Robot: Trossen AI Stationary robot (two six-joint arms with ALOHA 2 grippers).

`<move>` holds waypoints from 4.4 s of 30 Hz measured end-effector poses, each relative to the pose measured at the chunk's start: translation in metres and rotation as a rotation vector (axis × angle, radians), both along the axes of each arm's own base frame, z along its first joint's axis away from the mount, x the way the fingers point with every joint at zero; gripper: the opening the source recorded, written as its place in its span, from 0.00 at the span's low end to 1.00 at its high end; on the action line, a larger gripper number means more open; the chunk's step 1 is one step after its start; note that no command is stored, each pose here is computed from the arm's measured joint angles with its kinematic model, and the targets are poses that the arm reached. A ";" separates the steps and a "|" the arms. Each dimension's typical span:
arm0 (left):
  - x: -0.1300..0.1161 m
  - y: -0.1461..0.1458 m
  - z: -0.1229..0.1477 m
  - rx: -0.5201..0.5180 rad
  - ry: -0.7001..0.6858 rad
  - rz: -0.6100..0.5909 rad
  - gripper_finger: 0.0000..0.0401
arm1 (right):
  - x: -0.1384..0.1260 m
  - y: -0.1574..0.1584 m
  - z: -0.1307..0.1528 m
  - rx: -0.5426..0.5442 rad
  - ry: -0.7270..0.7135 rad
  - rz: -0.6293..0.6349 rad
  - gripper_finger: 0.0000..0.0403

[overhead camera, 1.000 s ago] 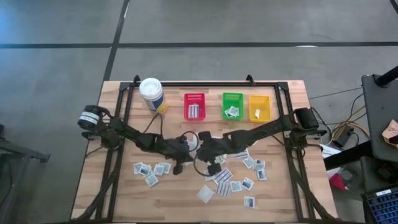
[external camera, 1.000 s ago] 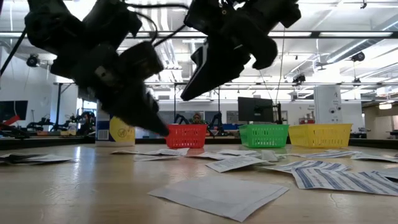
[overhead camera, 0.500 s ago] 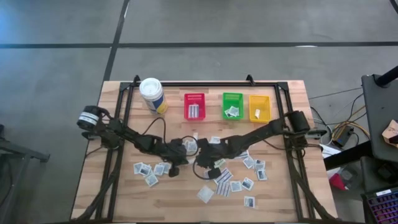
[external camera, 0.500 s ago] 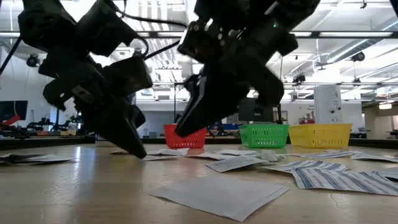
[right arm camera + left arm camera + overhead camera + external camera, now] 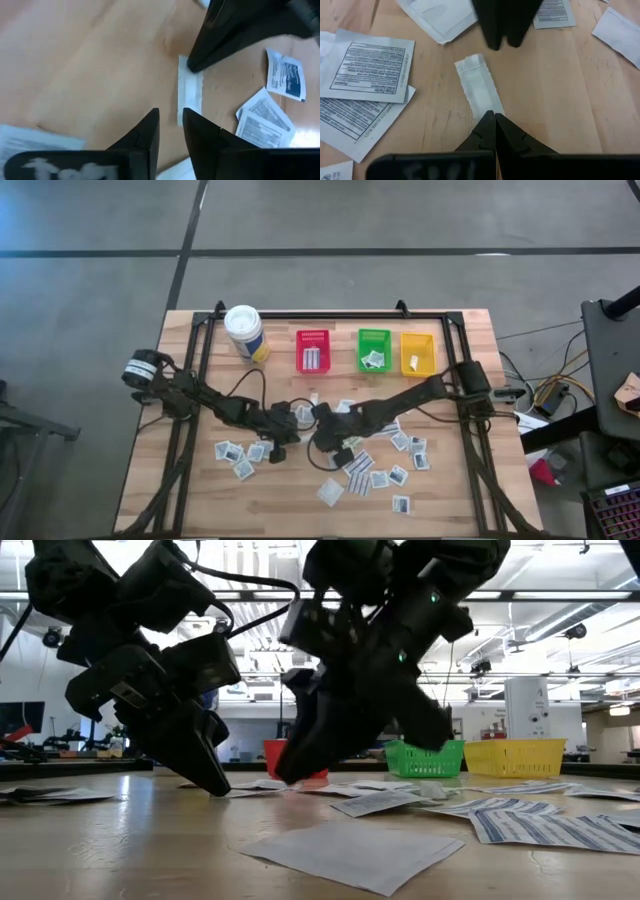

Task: Pick & Place First Aid Supplies
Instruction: Put the green bandage in the yellow bin

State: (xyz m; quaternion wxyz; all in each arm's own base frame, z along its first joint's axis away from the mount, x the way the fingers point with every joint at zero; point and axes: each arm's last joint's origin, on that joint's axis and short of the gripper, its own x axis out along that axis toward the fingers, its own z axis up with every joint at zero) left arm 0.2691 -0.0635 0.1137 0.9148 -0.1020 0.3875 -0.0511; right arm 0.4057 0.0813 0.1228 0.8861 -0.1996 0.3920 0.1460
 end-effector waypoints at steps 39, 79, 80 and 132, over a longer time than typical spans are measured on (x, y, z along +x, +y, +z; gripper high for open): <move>0.001 -0.001 0.000 -0.137 0.000 0.084 0.00 | 0.008 -0.005 -0.017 -0.240 -0.036 -0.005 0.18; -0.018 0.008 0.044 0.023 -0.081 0.116 0.00 | 0.004 -0.005 -0.008 -0.177 -0.017 -0.080 0.02; -0.020 0.009 0.046 0.027 -0.080 0.120 0.00 | 0.003 -0.005 -0.006 -0.176 -0.018 -0.082 0.02; -0.004 -0.001 -0.008 0.025 0.025 0.116 0.00 | 0.009 -0.019 -0.012 -0.101 -0.002 0.060 0.23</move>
